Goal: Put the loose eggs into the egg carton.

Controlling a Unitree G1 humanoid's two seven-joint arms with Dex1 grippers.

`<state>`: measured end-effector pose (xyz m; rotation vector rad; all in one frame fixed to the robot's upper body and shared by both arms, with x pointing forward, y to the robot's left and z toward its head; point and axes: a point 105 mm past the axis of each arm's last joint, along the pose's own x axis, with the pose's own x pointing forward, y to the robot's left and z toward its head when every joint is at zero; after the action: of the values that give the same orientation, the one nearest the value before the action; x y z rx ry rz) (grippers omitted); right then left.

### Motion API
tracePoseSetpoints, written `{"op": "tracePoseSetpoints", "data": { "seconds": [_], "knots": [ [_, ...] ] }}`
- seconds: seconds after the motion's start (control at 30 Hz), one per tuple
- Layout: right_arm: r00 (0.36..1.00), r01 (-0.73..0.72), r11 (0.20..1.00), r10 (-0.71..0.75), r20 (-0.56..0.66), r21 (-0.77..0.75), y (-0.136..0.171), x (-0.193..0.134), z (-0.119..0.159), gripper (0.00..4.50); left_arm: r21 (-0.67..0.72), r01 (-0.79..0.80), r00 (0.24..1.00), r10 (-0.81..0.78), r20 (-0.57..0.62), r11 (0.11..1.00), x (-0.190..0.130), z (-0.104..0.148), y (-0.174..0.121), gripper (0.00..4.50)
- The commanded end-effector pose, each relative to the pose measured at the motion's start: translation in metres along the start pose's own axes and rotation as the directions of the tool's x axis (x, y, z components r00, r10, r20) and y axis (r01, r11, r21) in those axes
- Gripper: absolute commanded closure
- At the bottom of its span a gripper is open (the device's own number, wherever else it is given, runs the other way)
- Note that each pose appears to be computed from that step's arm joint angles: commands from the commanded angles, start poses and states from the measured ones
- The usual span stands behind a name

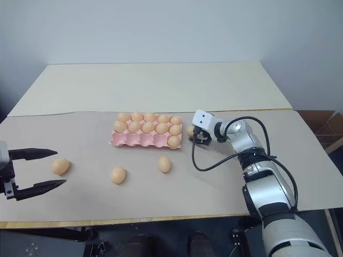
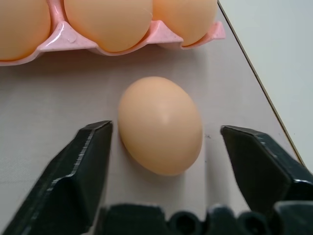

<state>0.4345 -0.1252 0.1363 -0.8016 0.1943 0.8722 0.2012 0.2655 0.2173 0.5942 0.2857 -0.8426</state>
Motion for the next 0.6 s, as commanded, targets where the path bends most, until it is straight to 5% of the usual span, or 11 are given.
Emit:
{"op": "tracePoseSetpoints", "data": {
  "seconds": [0.03,0.17,0.4,0.6],
  "knots": [
    [0.997,0.04,0.999,-0.039,0.063,-0.025,-0.012,-0.003,0.018,1.58,0.033,-0.031,1.0,0.031,0.0,0.999,-0.006,0.007,0.002,0.29],
    [0.997,0.032,0.998,-0.029,0.068,-0.045,-0.011,-0.003,0.019,2.57,0.032,-0.03,1.0,0.03,-0.004,0.999,-0.007,0.006,0.001,0.29],
    [0.993,0.09,0.993,-0.083,0.082,-0.083,-0.02,-0.013,0.026,2.64,0.029,-0.03,1.0,0.03,-0.006,0.999,-0.007,0.006,0.002,0.29],
    [0.977,0.098,0.976,-0.056,0.207,-0.197,-0.014,-0.039,0.074,2.64,0.009,-0.036,0.999,0.036,-0.029,0.999,-0.009,0.0,0.003,0.29]
  ]
}}
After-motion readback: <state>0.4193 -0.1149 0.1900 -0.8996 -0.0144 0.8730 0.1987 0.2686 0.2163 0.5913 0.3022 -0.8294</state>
